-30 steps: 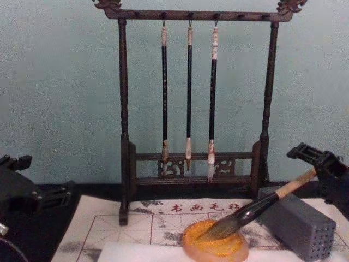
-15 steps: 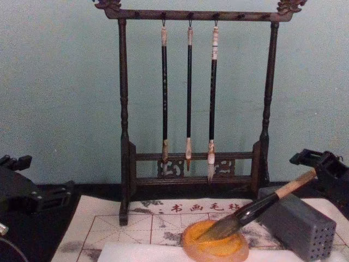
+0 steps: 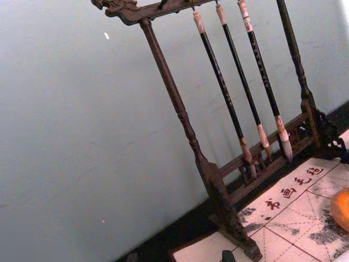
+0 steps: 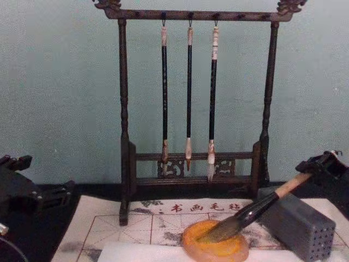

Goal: Pick up the brush from the inkstone, write on the paper, then place the brush back to its original position.

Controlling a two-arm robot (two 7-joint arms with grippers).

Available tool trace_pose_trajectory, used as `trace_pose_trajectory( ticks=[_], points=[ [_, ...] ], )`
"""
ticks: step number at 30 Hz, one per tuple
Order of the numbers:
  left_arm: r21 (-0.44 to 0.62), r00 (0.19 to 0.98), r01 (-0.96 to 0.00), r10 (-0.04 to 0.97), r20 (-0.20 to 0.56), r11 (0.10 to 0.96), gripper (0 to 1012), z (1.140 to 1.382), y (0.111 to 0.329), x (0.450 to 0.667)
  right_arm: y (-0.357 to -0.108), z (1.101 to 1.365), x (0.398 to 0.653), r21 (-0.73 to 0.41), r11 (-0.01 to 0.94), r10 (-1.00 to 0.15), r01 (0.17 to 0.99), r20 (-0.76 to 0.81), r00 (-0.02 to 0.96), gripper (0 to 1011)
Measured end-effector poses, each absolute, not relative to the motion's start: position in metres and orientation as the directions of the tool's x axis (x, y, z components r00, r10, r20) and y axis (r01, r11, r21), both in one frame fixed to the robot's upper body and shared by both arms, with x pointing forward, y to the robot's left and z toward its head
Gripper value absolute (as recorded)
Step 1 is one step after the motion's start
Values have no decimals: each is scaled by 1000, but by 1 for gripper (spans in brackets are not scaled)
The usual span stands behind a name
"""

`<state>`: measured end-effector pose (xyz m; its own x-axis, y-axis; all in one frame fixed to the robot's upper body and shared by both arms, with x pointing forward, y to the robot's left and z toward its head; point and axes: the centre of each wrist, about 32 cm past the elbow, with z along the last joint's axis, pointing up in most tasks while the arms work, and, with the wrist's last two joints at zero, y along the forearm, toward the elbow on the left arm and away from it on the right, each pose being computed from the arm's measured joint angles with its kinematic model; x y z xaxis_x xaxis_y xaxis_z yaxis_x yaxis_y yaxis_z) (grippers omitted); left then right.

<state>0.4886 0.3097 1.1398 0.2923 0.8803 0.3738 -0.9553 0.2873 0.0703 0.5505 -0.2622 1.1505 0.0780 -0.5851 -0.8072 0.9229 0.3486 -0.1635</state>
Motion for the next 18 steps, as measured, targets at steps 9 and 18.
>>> trace_pose_trajectory(
  ticks=[9, 18],
  points=[
    [70, 292, -955, 880, 374, 287, 1001, 1140, 310, 489, -262, 1151, 551, -163, 349, -585, 923, -807, 78, 183],
    [70, 292, -955, 880, 374, 287, 1001, 1140, 310, 489, -262, 1152, 552, -149, 345, -583, 927, -808, 88, 183]
  ],
)
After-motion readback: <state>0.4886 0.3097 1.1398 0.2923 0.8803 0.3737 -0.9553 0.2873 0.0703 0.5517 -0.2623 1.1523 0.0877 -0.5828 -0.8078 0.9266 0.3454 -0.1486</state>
